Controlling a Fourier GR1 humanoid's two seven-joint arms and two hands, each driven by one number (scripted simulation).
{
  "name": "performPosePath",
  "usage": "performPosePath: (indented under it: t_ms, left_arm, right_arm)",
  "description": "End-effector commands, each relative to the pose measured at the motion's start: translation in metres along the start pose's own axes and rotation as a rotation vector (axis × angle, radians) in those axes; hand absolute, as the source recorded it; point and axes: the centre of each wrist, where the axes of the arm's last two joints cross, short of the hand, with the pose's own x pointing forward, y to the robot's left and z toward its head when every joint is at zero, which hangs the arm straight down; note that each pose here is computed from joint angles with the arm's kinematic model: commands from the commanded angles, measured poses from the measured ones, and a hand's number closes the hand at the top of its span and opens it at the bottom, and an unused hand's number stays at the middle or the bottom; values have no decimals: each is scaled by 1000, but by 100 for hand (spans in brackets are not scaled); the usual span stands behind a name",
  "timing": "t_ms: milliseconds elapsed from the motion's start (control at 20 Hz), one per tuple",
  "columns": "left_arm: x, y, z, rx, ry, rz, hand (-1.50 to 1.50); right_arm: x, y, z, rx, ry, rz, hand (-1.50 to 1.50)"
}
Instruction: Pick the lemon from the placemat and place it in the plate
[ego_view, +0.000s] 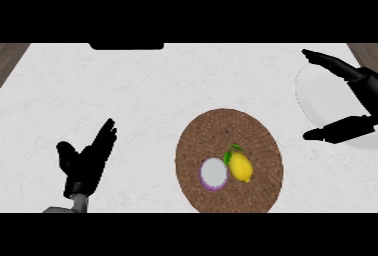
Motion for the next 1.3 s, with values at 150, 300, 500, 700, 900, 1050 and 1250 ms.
performPosePath:
  t_ms: [150,300,500,700,900,1050,1250]
  left_arm:
    - [-20,4,4,3,73,8,0]
    - [-16,13,10,-4,67,9,0]
    - [-3,10,-8,-6,76,-7,0]
    - [-18,9,-2,5,88,6,0]
    - [12,12,-8,-18,90,4,0]
    - [-7,-13,-10,7,86,0,0]
    - [-18,3,-3,-23,77,17,0]
  right_arm:
    - [45,26,-10,282,91,209,-150]
    - [70,37,-10,309,139,274,-150]
    - [76,65,-10,352,178,307,-150]
    - [70,102,-9,330,210,329,-150]
    - [94,129,-15,354,238,380,-150]
    - [90,134,-1,422,266,361,-150]
    - [77,154,-3,448,282,342,-150]
